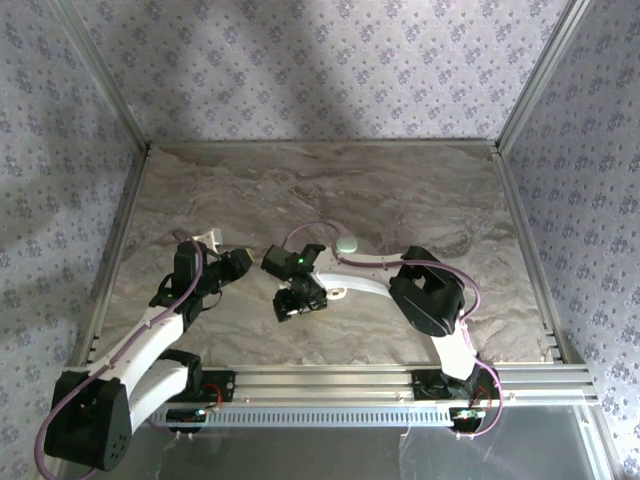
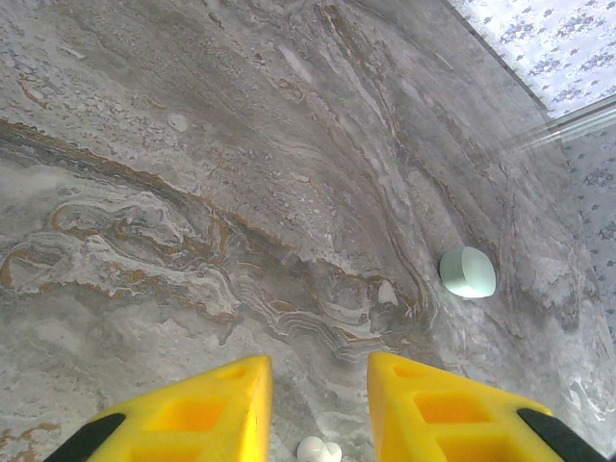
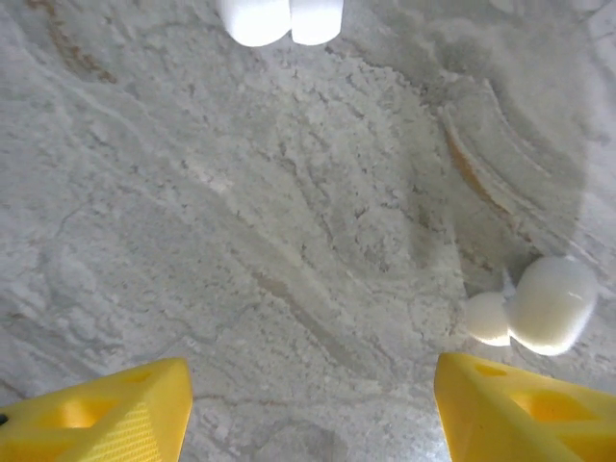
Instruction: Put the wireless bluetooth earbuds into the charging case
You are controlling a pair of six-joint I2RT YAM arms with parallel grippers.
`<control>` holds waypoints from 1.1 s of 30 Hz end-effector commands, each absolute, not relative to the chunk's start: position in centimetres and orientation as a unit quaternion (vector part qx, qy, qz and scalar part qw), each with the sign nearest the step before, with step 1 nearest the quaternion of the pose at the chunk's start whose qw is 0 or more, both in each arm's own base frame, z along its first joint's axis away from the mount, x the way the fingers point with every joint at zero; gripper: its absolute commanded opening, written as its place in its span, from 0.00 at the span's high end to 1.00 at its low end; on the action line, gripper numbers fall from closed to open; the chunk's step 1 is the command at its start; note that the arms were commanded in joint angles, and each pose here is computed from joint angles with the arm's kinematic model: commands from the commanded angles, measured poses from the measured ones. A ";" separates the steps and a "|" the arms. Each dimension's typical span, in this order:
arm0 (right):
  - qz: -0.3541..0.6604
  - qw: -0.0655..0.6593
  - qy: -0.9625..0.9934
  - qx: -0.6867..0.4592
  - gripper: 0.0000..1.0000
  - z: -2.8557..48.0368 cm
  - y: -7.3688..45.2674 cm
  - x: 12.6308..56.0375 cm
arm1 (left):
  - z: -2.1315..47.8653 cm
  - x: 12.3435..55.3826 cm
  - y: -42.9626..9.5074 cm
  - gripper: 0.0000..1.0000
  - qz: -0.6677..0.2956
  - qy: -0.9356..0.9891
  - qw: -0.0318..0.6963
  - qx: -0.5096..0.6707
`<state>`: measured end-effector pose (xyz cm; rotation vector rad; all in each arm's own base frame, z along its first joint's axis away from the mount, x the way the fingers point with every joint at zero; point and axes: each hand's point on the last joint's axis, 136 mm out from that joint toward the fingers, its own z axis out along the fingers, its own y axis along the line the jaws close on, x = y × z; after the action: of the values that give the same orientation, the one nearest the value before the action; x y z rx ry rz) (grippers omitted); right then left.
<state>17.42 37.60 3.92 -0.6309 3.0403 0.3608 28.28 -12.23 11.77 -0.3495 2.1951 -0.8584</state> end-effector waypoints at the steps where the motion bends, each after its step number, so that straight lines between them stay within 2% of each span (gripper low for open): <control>1: 0.120 0.036 0.974 -0.191 0.33 6.6 36.9 17.6 | 12.9 28.4 -12.3 0.67 -0.348 0.844 0.385 -0.132; 5: 0.097 0.083 0.981 -0.148 0.37 8.1 34.9 19.2 | 12.8 28.4 -12.3 0.67 -0.347 0.845 0.385 -0.134; 8: 0.081 0.110 0.985 -0.110 0.47 7.9 33.3 20.4 | 12.8 28.4 -12.3 0.67 -0.347 0.845 0.385 -0.133; 12: 0.077 0.120 0.986 -0.083 0.55 6.8 32.7 21.2 | 12.8 28.5 -12.3 0.67 -0.347 0.844 0.386 -0.134; 21: 0.068 0.125 0.987 -0.075 0.66 5.3 32.5 22.1 | 12.8 28.5 -12.3 0.67 -0.348 0.844 0.386 -0.133; 33: 0.075 0.102 0.988 -0.085 0.68 3.4 33.5 22.2 | 12.8 28.5 -12.3 0.67 -0.348 0.844 0.386 -0.133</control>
<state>22.14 33.40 3.96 -0.2448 2.9036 0.2290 28.24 -12.22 11.90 -0.3474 2.1895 -0.8600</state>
